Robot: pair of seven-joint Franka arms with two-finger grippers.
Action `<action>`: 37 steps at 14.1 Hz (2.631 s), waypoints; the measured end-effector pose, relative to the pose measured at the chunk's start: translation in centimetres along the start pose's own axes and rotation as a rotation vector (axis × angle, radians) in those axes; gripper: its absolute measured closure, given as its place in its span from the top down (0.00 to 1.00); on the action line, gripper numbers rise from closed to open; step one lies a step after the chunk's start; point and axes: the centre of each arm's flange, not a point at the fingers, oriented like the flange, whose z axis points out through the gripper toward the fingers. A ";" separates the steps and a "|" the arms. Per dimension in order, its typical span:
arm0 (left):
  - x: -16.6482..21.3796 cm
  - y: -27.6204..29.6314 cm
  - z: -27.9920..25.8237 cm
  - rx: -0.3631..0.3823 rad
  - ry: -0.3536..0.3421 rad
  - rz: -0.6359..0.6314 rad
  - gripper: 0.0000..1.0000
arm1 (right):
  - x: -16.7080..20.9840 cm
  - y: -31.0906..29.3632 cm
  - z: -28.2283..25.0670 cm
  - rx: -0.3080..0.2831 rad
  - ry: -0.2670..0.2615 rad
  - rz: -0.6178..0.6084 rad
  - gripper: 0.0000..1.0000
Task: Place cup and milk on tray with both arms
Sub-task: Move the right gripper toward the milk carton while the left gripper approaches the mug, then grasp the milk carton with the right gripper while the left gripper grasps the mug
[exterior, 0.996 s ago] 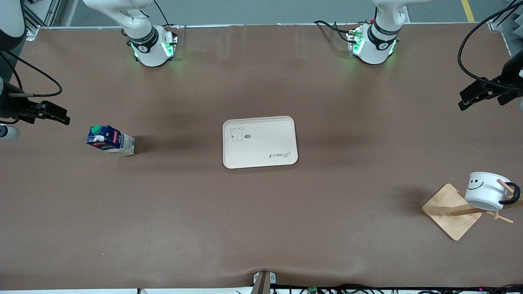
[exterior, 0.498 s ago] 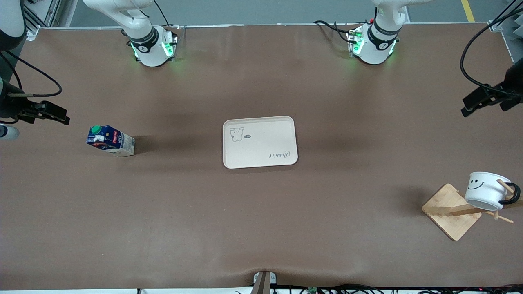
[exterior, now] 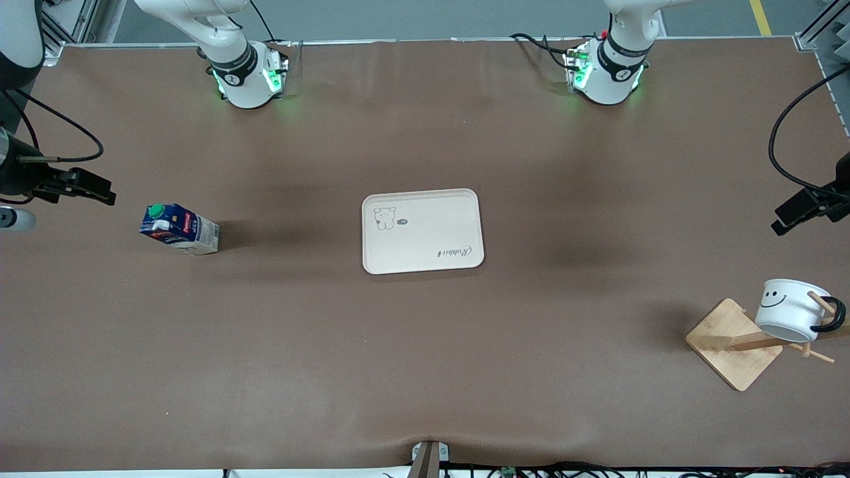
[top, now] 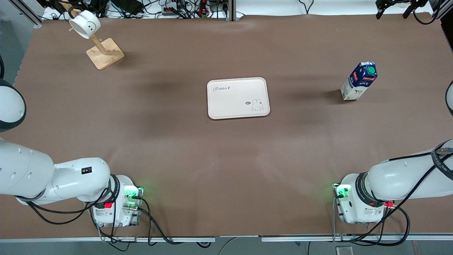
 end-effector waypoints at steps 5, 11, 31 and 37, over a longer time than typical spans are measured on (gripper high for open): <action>-0.4 -3.8 5.0 -0.083 0.100 -0.131 1.00 | 0.8 0.0 1.5 -0.002 -0.026 0.001 1.00; -1.9 -4.7 10.8 -0.083 0.178 -0.151 1.00 | 1.8 -0.1 3.1 -0.006 -0.048 0.001 1.00; 0.0 -7.5 15.2 -0.048 0.250 0.051 0.74 | 5.0 2.5 9.6 -0.010 -0.132 0.051 1.00; -0.5 -5.9 15.8 -0.050 0.237 0.171 0.19 | 5.9 3.9 12.2 -0.009 -0.165 0.073 1.00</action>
